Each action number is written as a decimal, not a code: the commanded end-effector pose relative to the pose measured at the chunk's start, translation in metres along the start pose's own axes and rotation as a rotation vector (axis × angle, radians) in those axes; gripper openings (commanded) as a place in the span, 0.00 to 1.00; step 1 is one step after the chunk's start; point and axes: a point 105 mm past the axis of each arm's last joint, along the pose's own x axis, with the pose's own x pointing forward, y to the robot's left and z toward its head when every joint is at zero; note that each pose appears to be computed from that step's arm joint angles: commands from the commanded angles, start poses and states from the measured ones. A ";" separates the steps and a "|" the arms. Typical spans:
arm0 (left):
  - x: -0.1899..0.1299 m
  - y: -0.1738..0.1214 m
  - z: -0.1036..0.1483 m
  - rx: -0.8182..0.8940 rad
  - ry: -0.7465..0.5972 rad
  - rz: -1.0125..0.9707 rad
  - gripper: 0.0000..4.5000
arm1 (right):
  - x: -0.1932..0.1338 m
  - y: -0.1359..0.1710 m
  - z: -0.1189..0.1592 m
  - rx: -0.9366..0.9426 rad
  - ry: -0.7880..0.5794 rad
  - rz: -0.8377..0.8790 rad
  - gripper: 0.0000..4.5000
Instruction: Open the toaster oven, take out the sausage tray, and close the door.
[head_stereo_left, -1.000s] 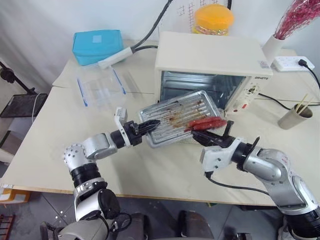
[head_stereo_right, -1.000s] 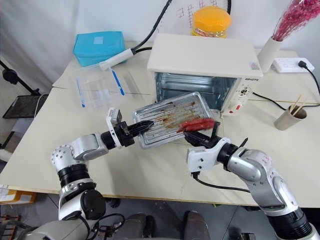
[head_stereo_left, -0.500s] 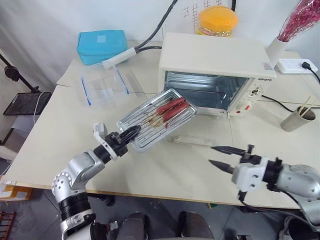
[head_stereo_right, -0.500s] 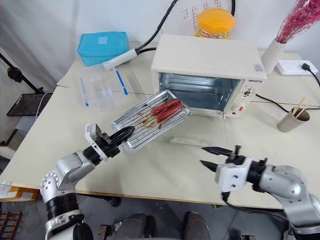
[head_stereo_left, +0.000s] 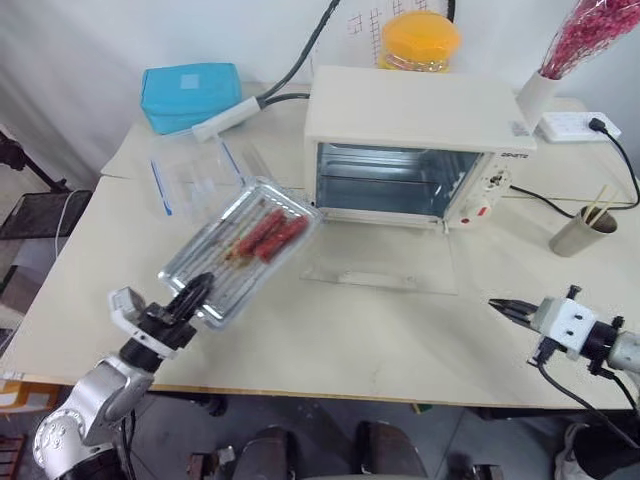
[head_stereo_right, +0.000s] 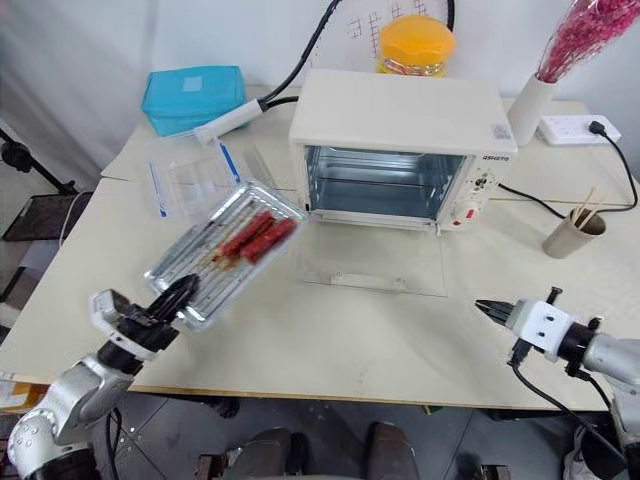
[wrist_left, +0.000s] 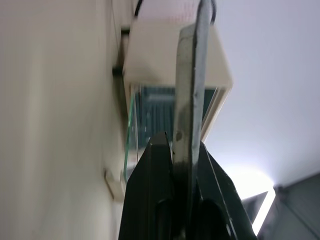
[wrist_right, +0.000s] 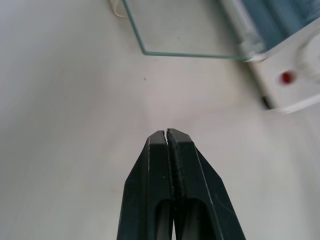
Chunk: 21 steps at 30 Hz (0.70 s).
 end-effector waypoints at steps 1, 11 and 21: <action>-0.014 -0.009 0.006 0.009 -0.101 -0.035 0.00 | 0.014 -0.014 0.009 0.119 -0.086 -0.037 0.01; -0.014 -0.014 0.001 0.031 -0.132 -0.029 0.00 | 0.035 -0.030 0.042 0.263 -0.272 -0.010 0.01; -0.012 -0.016 -0.002 0.033 -0.161 -0.019 0.00 | 0.013 -0.050 0.042 0.277 -0.149 -0.045 0.01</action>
